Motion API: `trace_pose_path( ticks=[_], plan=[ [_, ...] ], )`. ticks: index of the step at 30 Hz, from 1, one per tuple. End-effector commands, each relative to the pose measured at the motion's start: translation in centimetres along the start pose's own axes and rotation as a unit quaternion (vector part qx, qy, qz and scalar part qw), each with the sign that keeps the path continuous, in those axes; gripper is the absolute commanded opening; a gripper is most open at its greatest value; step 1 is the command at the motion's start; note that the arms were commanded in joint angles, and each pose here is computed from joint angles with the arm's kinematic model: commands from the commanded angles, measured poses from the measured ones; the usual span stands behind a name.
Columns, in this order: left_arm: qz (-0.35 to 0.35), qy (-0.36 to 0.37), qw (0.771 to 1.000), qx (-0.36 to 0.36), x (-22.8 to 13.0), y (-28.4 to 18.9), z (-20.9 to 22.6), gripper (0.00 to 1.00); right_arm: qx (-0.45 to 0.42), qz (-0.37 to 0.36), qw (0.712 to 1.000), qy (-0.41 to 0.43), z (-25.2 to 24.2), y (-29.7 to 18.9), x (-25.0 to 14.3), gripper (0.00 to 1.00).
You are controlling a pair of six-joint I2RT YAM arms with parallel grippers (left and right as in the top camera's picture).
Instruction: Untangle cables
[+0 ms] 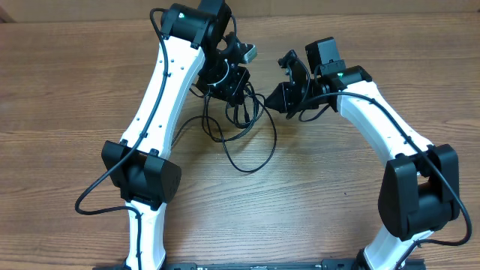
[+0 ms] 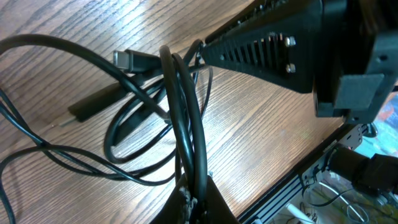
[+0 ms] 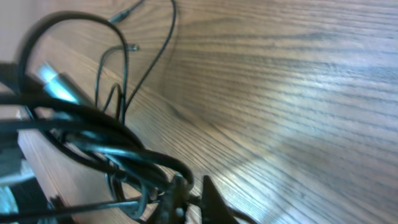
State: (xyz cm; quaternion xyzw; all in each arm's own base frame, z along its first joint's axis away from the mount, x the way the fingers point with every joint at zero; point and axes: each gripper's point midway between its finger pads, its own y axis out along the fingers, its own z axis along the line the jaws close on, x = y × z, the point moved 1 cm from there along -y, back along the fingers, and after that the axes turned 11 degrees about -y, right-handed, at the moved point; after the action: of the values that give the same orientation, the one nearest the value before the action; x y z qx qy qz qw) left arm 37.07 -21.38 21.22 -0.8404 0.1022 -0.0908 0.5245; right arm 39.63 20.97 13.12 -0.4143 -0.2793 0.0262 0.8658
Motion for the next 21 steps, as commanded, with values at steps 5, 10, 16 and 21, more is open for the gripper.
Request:
trace_pose_path(
  ticks=[5, 10, 16, 21],
  plan=[
    [-0.010, 0.027, 0.999, -0.018, 0.1, -0.6, -1.1, 0.04, 0.004, -0.002, 1.000, 0.002, 0.5, -0.6, 0.5, 0.25],
    [-0.012, 0.028, 0.999, -0.018, 0.1, -0.6, -1.1, 0.04, 0.052, -0.009, 0.998, -0.017, 2.1, -0.7, 0.8, 0.54],
    [-0.012, 0.028, 0.999, -0.018, 0.1, -0.6, -1.1, 0.04, 0.144, -0.021, 0.987, -0.061, 5.0, -1.3, 1.0, 0.54],
    [-0.013, 0.028, 0.999, -0.018, 0.2, -0.6, -1.1, 0.04, 0.157, -0.023, 0.985, -0.070, 5.5, -1.5, 1.0, 0.40]
  ],
)
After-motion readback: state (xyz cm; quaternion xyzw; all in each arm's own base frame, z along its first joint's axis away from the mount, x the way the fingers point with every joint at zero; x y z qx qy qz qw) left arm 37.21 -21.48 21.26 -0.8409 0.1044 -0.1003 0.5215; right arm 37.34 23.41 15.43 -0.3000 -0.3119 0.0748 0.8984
